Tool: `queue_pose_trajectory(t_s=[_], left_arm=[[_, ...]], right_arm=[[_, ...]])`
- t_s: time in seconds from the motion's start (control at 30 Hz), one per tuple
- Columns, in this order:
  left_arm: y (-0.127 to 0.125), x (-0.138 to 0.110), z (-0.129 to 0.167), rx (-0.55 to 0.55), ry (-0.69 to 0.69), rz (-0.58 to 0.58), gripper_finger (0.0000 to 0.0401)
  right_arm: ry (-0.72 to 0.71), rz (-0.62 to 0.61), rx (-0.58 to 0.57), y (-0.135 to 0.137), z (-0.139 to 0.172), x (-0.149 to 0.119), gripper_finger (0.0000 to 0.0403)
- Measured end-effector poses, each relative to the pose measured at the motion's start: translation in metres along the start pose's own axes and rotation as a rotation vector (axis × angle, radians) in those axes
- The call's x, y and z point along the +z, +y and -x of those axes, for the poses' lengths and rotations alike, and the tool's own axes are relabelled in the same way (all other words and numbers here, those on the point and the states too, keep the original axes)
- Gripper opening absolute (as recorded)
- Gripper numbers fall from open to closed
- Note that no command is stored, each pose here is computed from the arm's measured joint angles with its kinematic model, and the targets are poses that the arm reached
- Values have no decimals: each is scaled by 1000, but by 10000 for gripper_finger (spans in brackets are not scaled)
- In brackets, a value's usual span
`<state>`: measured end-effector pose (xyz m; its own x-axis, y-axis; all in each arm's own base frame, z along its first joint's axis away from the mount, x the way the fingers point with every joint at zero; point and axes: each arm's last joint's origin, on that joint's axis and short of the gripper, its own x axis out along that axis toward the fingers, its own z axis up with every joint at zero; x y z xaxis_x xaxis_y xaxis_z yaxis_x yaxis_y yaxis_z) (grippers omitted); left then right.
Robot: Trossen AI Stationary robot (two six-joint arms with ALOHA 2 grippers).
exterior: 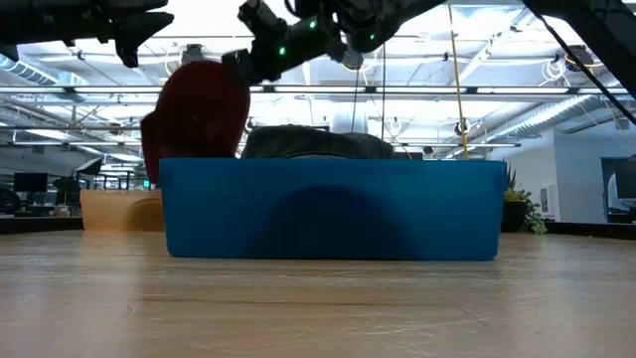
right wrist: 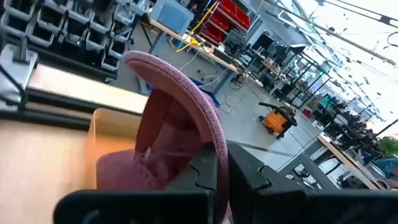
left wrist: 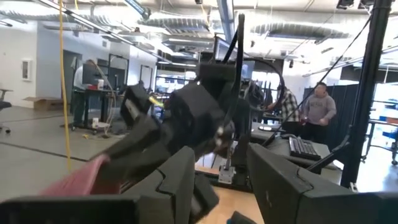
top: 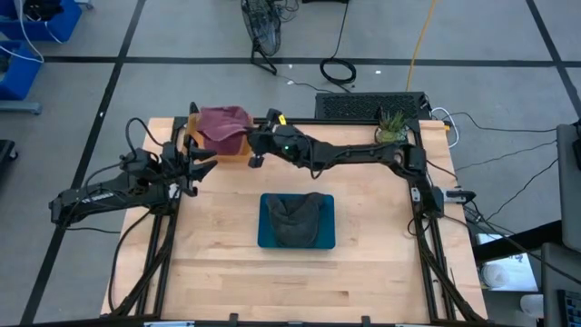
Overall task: Pick & Place hat
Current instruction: Put the red cap into the orange bin
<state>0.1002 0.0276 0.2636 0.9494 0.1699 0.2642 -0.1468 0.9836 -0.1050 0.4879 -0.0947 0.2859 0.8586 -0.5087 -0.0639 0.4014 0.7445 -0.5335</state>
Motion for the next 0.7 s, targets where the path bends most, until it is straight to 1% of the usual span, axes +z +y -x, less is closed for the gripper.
queue_pose_trajectory(t_s=[0.13,0.27,0.33,0.47,0.6,0.7], left_arm=[[0,-1,0,1,6,1,149],[1,-5,0,18,51,-5,149],[2,-7,0,50,71,-11,149],[5,-13,1,132,125,-33,149],[7,-18,2,185,177,-56,149],[9,-24,3,225,238,-75,149]], right_arm=[[-9,4,25,11,-8,-12,8],[-35,4,10,21,-16,-23,8],[-46,16,7,26,-20,-28,8],[-65,15,51,34,-25,-37,8],[-56,21,55,41,-29,-47,8],[-68,18,47,42,-30,-49,9]])
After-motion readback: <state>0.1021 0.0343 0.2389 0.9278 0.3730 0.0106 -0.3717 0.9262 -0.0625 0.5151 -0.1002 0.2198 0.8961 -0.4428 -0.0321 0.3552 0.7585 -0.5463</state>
